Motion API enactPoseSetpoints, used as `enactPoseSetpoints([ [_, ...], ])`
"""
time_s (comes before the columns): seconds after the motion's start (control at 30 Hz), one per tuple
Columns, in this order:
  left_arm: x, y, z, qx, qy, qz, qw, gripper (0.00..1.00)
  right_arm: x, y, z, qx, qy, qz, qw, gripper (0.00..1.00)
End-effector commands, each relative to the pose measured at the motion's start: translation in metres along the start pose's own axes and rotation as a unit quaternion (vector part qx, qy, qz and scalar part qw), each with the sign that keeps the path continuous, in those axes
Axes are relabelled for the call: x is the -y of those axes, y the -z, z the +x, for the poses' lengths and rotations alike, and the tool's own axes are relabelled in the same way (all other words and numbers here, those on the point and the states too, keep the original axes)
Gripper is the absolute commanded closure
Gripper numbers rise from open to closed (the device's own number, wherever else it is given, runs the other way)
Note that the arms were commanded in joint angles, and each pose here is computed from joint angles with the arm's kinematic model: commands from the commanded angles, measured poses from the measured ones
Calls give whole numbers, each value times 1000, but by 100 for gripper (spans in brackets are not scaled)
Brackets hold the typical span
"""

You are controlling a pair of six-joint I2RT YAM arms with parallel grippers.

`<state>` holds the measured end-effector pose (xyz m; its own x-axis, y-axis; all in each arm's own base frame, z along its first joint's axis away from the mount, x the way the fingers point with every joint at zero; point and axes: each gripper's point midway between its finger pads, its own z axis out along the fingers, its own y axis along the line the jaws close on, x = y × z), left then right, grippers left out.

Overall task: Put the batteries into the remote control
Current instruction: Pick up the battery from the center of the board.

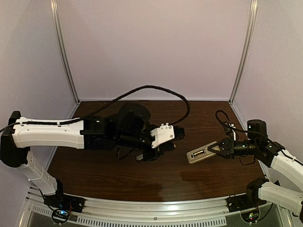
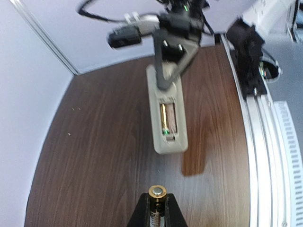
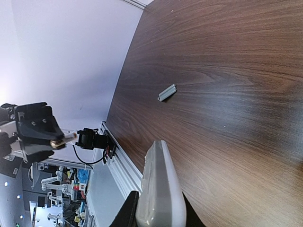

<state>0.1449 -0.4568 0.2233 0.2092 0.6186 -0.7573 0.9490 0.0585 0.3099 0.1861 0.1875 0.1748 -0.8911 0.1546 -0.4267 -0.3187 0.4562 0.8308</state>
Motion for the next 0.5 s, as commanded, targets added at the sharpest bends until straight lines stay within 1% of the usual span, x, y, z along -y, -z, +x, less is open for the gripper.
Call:
enactPoseSetpoints([
  [0.0, -23, 33, -56, 152, 76, -35, 985, 100, -17, -4, -6, 9, 10, -31, 999, 100],
  [0.03, -24, 34, -58, 156, 82, -34, 984, 100, -19, -7, -6, 7, 12, -33, 999, 100],
  [0.13, -23, 27, -57, 138, 86, -26, 986, 100, -27, -14, -7, 2, 18, -42, 999, 100],
  [0.2, -19, 23, -57, 145, 91, -16, 985, 100, -32, -19, -8, -1, 22, -47, 999, 100],
  [0.3, -6, 16, -59, 155, 86, 20, 984, 100, -39, -28, -7, -9, 29, -53, 998, 100],
  [0.47, -3, 0, -61, 150, 87, 36, 984, 100, -53, -39, -7, -14, 27, -82, 996, 100],
])
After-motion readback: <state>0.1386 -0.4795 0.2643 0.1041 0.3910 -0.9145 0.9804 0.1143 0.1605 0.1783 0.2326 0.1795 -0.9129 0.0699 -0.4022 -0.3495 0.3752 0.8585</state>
